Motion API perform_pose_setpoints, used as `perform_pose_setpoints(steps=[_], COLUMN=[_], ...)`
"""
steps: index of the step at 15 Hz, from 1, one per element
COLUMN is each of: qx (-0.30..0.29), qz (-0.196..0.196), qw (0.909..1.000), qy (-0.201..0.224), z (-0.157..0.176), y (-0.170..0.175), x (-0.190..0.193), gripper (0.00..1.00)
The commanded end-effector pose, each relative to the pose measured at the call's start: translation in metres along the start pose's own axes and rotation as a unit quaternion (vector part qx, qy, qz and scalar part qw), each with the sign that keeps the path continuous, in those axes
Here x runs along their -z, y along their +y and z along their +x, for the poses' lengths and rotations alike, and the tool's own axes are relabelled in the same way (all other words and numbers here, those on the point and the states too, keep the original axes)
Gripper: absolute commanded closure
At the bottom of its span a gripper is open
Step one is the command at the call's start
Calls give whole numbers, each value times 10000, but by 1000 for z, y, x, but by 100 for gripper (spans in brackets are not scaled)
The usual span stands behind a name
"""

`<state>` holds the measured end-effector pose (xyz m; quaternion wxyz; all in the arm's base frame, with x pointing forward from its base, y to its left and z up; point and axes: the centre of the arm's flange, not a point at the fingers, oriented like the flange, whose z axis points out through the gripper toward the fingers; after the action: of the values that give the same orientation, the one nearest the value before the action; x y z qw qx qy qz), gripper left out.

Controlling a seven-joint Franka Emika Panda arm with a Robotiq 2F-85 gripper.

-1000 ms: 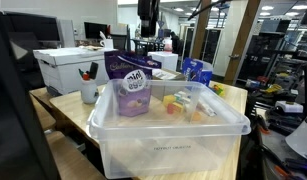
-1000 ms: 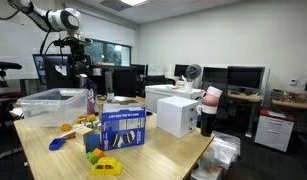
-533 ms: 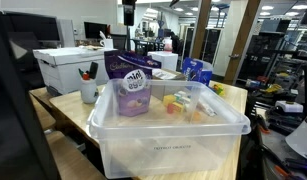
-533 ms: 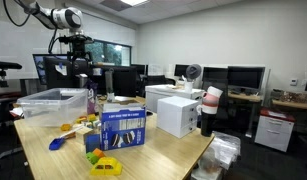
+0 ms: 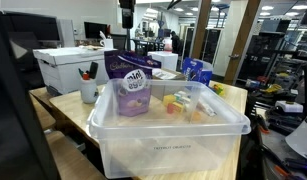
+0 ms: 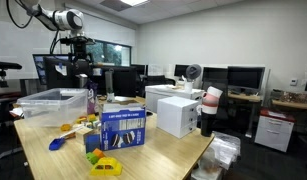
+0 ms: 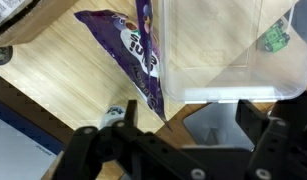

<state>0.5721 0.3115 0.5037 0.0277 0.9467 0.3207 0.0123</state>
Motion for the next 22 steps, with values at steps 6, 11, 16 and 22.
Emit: perform_pose_setpoints(steps=[6,11,16,22], qx=[594,972,1661,1926], qz=[285,350,34,53], qw=[9969,9931,9854,9809], qy=[-429,-556,-377,-282], z=[-5,7,22,29], y=[27,29,36,46], x=[-52,-80,-89,-104], gripper=[0,0,0,0])
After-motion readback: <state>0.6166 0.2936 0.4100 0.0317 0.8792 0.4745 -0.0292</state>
